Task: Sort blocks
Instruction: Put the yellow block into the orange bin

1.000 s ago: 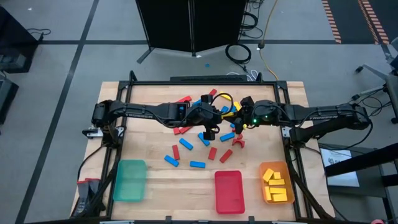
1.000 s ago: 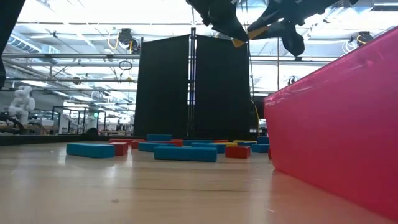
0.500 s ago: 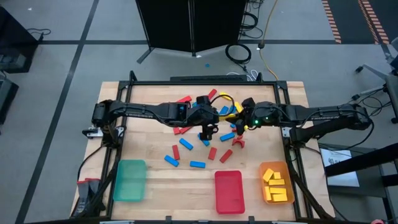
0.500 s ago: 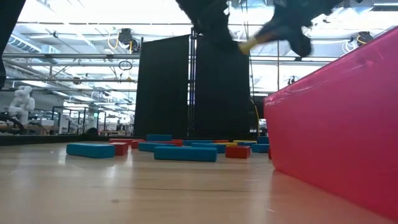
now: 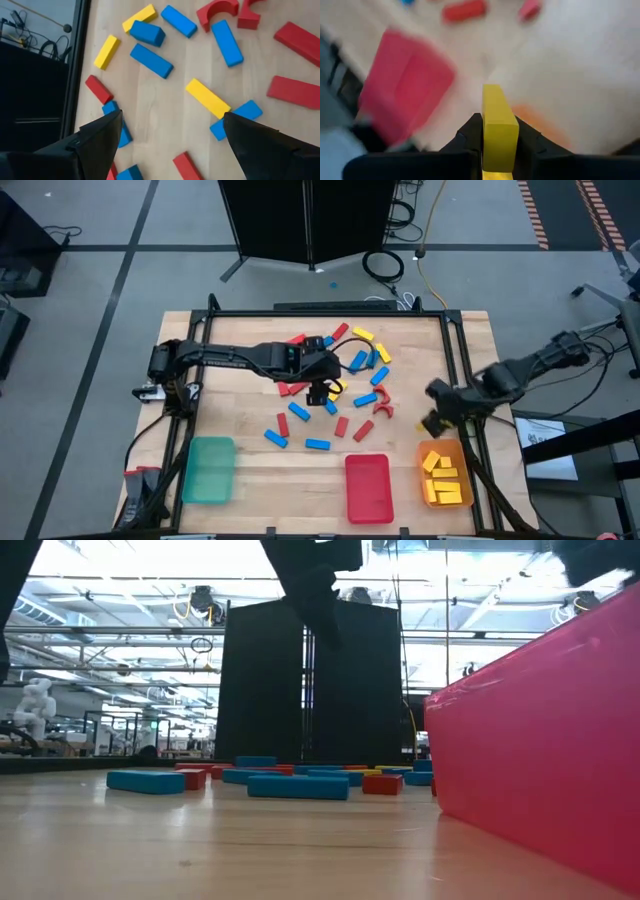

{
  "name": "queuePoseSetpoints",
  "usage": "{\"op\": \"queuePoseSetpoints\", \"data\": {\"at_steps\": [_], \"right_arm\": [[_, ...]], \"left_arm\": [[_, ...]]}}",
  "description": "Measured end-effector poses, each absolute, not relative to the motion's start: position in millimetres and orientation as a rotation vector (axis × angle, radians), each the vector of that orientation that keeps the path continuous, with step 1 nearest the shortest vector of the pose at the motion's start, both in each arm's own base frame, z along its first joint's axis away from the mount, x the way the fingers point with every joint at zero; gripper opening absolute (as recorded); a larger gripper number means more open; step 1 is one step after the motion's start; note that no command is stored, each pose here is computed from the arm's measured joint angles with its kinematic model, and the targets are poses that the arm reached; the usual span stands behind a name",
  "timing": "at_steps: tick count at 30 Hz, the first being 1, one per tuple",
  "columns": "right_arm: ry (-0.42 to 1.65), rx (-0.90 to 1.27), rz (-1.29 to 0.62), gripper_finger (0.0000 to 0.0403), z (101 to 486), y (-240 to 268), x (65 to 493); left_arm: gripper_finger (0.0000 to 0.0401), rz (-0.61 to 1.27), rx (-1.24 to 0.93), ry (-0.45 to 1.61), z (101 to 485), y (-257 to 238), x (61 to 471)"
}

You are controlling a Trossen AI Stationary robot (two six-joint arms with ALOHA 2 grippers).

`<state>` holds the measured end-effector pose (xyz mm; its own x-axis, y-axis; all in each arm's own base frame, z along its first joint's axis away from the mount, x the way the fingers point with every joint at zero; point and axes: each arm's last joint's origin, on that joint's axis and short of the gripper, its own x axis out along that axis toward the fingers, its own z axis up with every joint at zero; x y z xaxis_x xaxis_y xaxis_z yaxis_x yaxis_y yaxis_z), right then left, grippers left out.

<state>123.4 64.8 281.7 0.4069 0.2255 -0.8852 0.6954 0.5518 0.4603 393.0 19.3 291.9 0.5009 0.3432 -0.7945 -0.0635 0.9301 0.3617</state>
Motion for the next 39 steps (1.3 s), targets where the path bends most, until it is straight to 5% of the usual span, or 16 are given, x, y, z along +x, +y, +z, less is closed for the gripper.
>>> {"op": "queuePoseSetpoints", "data": {"at_steps": [5,14,21,31,39], "right_arm": [[1.319,1.036,-0.183,0.0043,284,102,117],[1.702,0.874,-0.253,0.0043,247,156,115],[1.781,0.761,-0.225,0.0049,228,173,122],[1.779,0.730,-0.198,0.0235,223,177,126],[1.603,0.835,-0.292,0.0280,239,163,123]], "left_arm": [[0.0351,0.276,0.287,1.017,292,30,393],[0.0351,0.246,0.229,0.948,296,42,398],[0.0351,0.227,0.216,0.922,297,44,400],[0.0351,0.183,0.190,0.921,297,43,400],[0.0352,0.299,-0.040,0.889,292,49,403]]}}
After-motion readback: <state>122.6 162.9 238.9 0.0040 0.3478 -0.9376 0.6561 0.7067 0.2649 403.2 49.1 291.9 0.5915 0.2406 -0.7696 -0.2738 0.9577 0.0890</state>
